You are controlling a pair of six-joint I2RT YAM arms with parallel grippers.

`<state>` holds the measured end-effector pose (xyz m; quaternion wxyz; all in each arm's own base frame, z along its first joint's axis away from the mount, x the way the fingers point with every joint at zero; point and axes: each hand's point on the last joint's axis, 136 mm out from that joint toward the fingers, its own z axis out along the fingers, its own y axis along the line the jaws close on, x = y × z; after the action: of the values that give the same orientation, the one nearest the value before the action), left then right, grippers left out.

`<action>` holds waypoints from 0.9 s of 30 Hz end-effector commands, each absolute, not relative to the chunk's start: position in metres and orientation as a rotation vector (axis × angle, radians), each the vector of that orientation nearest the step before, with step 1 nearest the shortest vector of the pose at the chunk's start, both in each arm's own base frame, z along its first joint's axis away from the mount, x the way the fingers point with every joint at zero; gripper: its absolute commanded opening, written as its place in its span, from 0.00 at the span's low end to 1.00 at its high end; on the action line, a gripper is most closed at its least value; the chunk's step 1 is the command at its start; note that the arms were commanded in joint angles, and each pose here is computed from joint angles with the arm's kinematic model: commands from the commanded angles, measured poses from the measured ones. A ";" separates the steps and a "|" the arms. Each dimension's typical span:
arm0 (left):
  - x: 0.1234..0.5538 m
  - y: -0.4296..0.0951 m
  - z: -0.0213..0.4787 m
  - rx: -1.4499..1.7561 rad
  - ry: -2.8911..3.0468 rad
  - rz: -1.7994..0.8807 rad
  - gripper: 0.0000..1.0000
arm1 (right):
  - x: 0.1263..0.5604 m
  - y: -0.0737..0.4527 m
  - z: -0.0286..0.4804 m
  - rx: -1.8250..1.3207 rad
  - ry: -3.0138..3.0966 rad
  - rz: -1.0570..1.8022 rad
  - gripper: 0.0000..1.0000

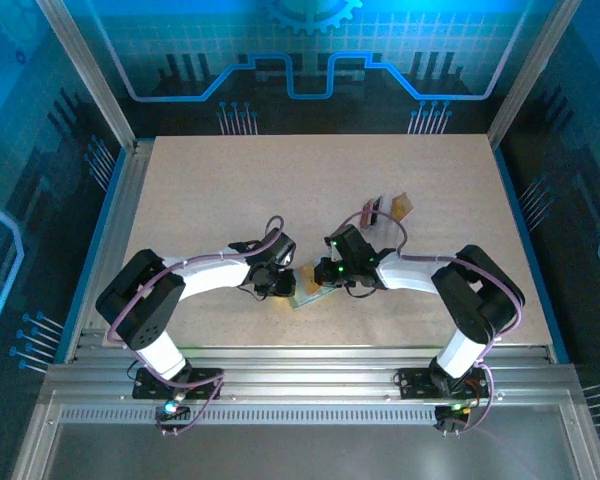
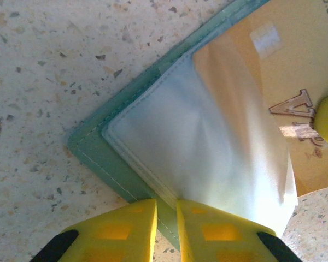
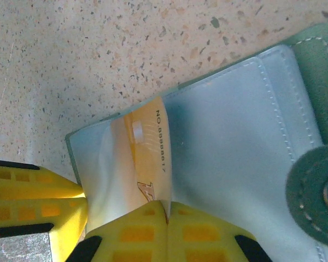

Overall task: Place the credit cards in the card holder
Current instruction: Insert the credit card into the card slot.

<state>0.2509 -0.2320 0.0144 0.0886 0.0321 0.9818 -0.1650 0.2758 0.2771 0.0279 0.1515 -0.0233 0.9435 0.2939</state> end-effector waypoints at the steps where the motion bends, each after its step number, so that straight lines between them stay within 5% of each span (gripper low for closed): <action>1: 0.228 -0.207 -0.025 0.113 3.045 -0.332 0.18 | 0.256 0.243 -0.015 -0.108 2.857 0.557 0.00; 27: 0.226 -0.204 -0.037 0.102 3.073 -0.306 0.18 | 0.281 0.236 -0.005 -0.354 2.816 0.383 0.00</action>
<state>0.2539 -0.2342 0.0113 0.0889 0.0311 0.9813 -0.1677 0.2896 0.2723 0.0315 0.1750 -0.1205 0.9501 0.2282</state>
